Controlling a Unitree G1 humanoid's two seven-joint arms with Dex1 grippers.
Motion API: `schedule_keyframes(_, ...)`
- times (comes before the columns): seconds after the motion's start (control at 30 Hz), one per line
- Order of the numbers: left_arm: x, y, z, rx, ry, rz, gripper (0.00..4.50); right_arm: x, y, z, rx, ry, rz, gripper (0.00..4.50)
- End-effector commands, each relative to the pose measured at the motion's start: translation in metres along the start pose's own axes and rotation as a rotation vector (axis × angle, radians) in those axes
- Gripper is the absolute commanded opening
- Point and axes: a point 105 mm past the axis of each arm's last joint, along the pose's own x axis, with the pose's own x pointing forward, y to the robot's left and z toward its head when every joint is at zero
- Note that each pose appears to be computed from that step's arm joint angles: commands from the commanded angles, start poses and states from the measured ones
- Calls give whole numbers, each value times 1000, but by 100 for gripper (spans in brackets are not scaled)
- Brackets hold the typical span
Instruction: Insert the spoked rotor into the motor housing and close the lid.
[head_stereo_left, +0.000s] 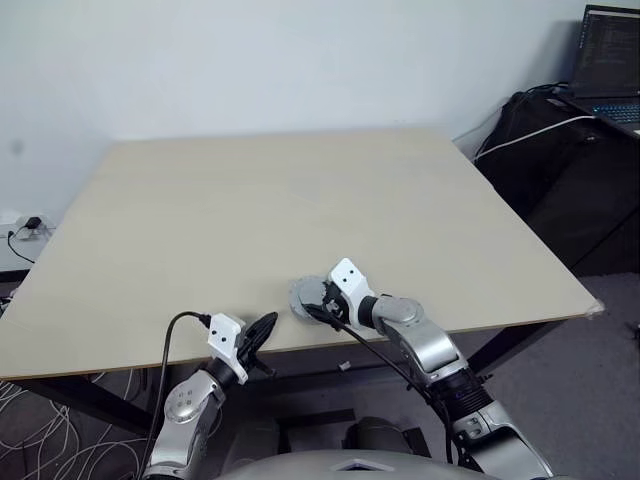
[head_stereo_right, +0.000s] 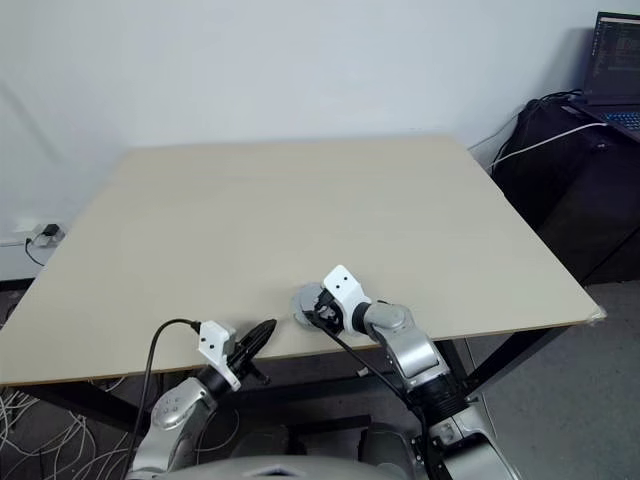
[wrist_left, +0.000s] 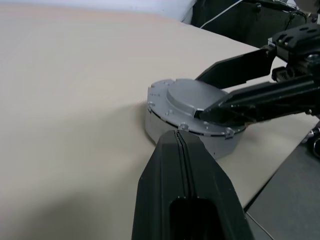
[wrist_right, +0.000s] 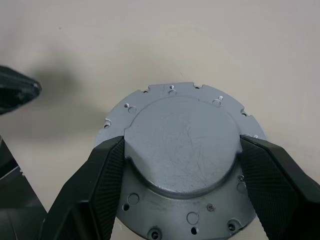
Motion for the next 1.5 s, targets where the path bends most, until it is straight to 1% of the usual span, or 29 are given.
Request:
schedule_keyframes(0.03, 6, -2, 16, 35, -50, -12, 0, -2, -3, -17, -35, 75, -16, 321)
schedule_keyframes(0.33, 10, -6, 19, 36, -49, -16, 0, -3, -3, -23, -50, 106, -9, 321)
schedule_keyframes(0.53, 12, -7, 21, 34, -49, -17, 0, -3, -5, -25, 6, 124, -21, 321)
schedule_keyframes(1.13, 12, -9, 18, 31, -38, -14, 0, -7, -8, -34, 25, 187, -24, 321)
schedule_keyframes(1.3, -1, -2, 17, 32, -32, -8, 0, -8, -10, -39, 24, 217, -37, 321)
schedule_keyframes(1.5, 1, -4, 18, 31, -29, -7, 0, -9, -12, -42, 13, 240, -41, 321)
